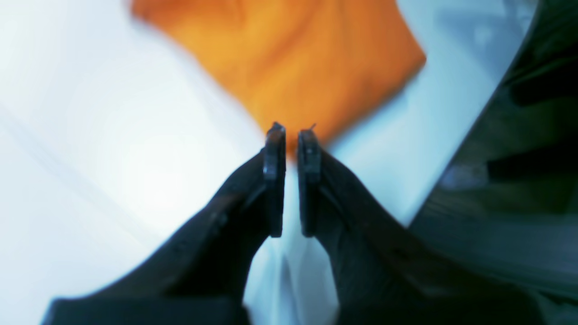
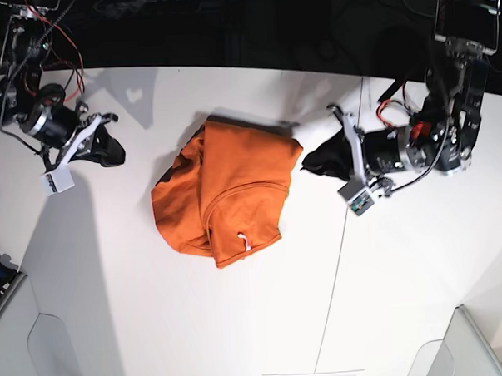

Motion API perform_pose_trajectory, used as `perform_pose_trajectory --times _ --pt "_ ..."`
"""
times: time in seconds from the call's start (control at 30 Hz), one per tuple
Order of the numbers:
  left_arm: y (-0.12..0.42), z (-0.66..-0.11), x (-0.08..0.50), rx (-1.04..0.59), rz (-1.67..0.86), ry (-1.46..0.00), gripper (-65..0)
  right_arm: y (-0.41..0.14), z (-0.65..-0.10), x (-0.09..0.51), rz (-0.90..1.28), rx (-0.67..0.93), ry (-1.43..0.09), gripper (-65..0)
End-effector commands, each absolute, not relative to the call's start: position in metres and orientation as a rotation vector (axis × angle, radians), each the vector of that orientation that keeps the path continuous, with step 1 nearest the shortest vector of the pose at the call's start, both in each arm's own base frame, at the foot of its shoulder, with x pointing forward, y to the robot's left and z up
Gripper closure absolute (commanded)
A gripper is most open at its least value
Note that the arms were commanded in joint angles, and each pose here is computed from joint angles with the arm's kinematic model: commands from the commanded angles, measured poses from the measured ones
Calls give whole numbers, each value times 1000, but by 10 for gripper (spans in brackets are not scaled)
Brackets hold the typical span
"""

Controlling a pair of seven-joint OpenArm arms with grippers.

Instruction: Layout the t-shirt on the table in an organized manner, then fold the t-shirt properly

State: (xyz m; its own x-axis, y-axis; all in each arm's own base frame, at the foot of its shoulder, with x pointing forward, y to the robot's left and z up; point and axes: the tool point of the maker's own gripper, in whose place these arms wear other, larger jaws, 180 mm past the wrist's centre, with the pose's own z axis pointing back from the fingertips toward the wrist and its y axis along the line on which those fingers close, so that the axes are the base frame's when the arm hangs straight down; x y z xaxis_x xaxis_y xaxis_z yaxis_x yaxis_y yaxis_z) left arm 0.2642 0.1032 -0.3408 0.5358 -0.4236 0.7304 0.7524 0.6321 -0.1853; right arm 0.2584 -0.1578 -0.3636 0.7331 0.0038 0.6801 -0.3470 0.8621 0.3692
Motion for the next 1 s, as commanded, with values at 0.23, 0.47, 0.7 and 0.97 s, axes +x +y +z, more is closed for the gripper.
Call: perform_pose_trajectory --times 0.23,0.47,0.7,0.97 --pt "128 -365 130 -519 -726 -470 -60 -162 -387 157 248 508 -531 0" --pt "146 -440 14 -461 -770 -168 -60 -150 -445 36 426 445 -201 0" --pt "196 -537 -39 -241 -850 141 -60 -164 -521 -53 617 369 112 0" --pt "177 -613 -30 -173 -845 270 -58 -191 -585 -42 672 265 310 0"
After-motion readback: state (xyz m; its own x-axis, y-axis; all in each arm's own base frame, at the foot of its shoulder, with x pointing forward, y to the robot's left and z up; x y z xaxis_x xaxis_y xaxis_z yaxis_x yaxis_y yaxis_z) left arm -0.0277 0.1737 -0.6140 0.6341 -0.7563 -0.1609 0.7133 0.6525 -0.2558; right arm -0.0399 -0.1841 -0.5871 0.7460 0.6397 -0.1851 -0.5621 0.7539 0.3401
